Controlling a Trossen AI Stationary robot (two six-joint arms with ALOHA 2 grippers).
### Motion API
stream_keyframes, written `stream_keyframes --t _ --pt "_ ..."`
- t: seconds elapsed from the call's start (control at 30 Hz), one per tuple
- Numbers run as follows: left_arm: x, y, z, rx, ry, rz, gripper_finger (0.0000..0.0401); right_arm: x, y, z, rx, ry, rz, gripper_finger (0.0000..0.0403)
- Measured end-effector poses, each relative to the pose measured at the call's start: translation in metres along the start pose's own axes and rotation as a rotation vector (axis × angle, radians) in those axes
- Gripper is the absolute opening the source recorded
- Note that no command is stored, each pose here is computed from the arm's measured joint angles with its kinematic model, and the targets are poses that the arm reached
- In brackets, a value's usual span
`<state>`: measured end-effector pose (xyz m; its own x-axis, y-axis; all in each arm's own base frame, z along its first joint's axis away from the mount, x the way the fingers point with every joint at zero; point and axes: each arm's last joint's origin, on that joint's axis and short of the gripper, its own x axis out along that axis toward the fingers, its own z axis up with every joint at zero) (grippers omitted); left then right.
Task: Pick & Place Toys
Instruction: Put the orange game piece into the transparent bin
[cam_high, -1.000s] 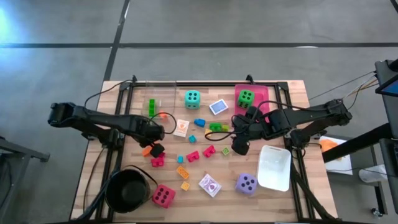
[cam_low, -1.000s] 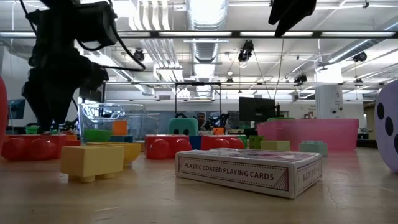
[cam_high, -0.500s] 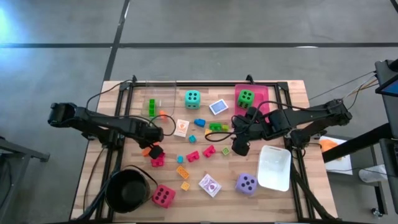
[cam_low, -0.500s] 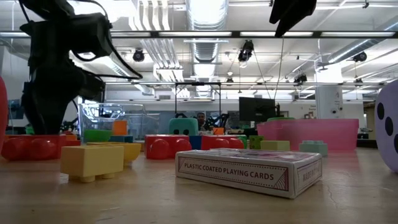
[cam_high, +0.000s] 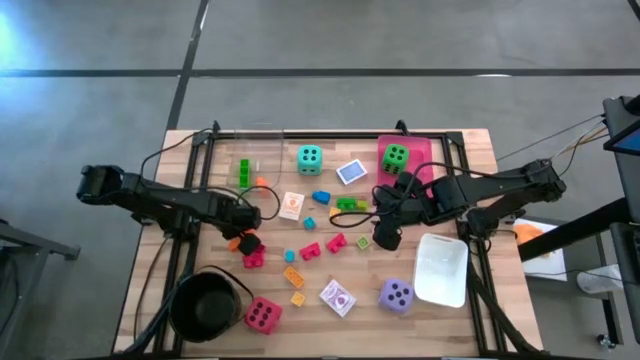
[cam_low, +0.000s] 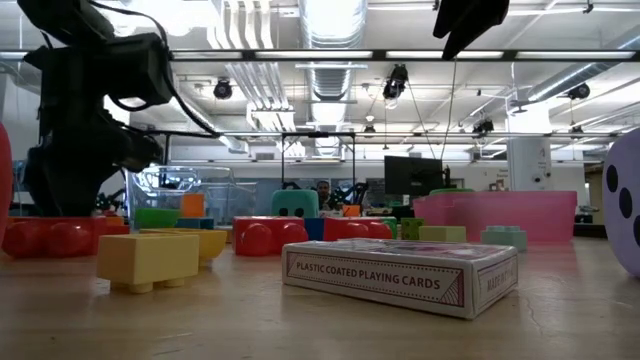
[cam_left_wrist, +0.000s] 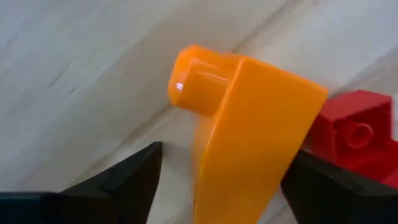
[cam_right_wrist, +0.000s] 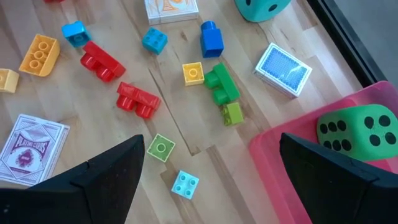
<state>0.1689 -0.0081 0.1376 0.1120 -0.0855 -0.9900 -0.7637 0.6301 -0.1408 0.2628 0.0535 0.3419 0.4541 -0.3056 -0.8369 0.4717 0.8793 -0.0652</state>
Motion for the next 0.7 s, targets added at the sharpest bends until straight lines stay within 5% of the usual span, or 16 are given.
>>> stream_keyframes --t 0.4,0.7 --pt "0.0025 0.0028 -0.0011 -0.059 -0.010 0.016 0.0159 0.0000 0.0000 0.0000 0.000 0.000 0.000 0.0366" --pt "-0.0024 -0.0032 0.0013 -0.101 0.008 -0.026 0.0153 0.0000 0.0000 0.0000 0.000 0.000 0.000 0.0366"
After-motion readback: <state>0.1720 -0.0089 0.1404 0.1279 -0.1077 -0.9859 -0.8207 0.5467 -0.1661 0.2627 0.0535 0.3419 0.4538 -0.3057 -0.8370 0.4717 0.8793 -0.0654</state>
